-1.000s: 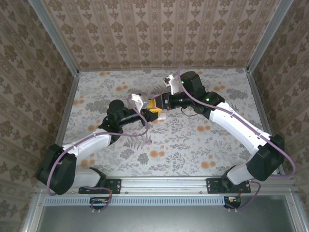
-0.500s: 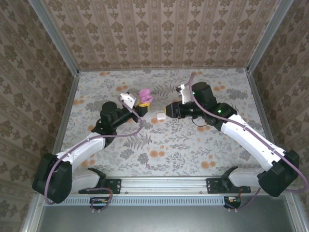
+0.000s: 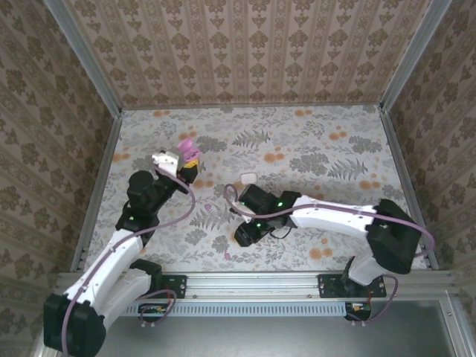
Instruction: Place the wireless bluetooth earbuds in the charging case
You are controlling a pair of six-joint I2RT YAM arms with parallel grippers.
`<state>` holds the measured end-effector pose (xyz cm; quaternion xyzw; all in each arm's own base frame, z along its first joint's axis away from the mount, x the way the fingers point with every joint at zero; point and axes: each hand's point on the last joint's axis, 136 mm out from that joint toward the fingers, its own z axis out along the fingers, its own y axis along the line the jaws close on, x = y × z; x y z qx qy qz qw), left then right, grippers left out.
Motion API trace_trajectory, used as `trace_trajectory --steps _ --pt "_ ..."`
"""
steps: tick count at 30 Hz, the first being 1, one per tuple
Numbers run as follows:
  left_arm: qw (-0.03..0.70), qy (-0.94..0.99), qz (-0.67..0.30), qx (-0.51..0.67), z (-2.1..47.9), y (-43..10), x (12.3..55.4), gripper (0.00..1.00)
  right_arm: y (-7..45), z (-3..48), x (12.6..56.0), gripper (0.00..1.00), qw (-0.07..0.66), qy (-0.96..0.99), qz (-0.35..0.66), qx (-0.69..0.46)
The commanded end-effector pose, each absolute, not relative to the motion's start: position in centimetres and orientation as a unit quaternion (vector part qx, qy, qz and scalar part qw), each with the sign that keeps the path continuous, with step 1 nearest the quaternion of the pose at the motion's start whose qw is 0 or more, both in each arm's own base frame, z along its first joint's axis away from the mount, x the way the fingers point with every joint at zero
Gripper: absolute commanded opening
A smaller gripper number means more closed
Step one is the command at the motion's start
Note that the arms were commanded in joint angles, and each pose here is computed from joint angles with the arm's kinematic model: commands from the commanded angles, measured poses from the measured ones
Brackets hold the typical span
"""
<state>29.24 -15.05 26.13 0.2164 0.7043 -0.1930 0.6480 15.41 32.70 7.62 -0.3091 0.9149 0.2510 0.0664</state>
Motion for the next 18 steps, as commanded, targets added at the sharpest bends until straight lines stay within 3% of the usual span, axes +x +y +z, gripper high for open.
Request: trace_trajectory --steps 1,5,18 --pt "0.634 0.721 -0.172 0.219 24.5 -14.0 28.3 0.37 34.3 6.4 14.3 0.39 0.027 0.932 0.292 -0.211" --pt "0.637 0.716 -0.178 0.226 24.8 -14.0 27.4 0.37 36.6 5.8 13.5 0.4 0.005 0.924 0.354 -0.146" --pt "0.649 0.693 -0.207 0.236 26.0 -14.6 25.9 0.37 37.8 2.4 11.8 0.34 -0.031 0.949 0.281 -0.136"
